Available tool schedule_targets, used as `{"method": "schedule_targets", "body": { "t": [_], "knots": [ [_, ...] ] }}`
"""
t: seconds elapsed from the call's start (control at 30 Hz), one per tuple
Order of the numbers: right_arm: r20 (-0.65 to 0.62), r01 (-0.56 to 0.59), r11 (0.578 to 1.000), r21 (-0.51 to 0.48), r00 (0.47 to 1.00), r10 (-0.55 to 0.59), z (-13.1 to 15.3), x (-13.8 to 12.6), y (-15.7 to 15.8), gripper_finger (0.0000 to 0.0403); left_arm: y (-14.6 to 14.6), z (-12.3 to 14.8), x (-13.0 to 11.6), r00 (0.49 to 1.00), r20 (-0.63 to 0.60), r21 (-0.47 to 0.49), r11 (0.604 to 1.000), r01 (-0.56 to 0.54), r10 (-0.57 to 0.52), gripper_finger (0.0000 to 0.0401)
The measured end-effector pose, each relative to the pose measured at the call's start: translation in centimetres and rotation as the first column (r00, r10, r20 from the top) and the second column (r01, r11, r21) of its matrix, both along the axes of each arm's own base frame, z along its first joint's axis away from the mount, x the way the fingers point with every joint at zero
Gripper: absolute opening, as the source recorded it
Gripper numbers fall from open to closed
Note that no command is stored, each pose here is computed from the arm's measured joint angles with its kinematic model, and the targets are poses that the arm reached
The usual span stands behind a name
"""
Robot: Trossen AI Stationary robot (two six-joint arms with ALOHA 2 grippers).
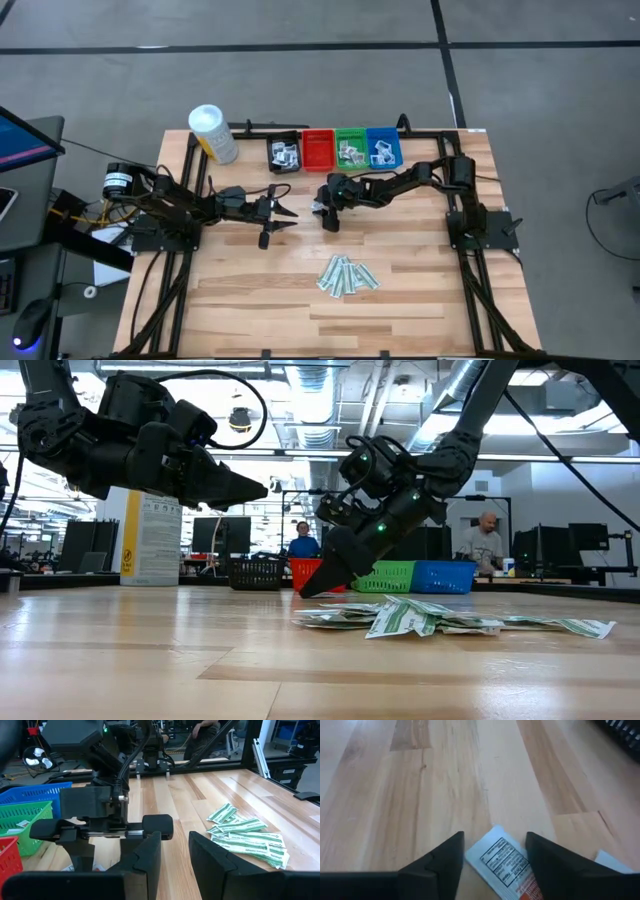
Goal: Pick & Place First Aid Supplies
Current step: Put the orange ointment pack into the green bin
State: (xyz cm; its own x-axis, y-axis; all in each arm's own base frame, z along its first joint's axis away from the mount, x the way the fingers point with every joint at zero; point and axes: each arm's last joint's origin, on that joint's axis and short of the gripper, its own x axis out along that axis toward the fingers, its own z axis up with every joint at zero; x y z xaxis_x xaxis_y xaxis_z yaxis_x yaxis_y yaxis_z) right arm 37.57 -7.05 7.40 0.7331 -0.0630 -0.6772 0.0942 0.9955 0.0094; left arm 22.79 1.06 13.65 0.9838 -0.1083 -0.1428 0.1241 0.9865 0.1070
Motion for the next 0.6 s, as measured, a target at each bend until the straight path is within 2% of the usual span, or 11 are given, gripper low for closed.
{"method": "schedule_targets", "body": {
  "t": [0.3, 0.6],
  "knots": [
    [0.008, 0.003, 1.000, -0.003, 1.000, -0.003, 0.06, 0.04, -0.09, 0.0113, 0.00, 0.01, 0.00, 1.000, 0.000, 0.000, 1.000, 0.001, -0.001, 0.0102],
    [0.022, 0.004, 1.000, -0.007, 1.000, -0.004, 0.10, 0.08, -0.11, 0.0079, 0.00, 0.00, 0.00, 1.000, 0.000, 0.000, 1.000, 0.000, 0.000, 0.0102]
  ]
}}
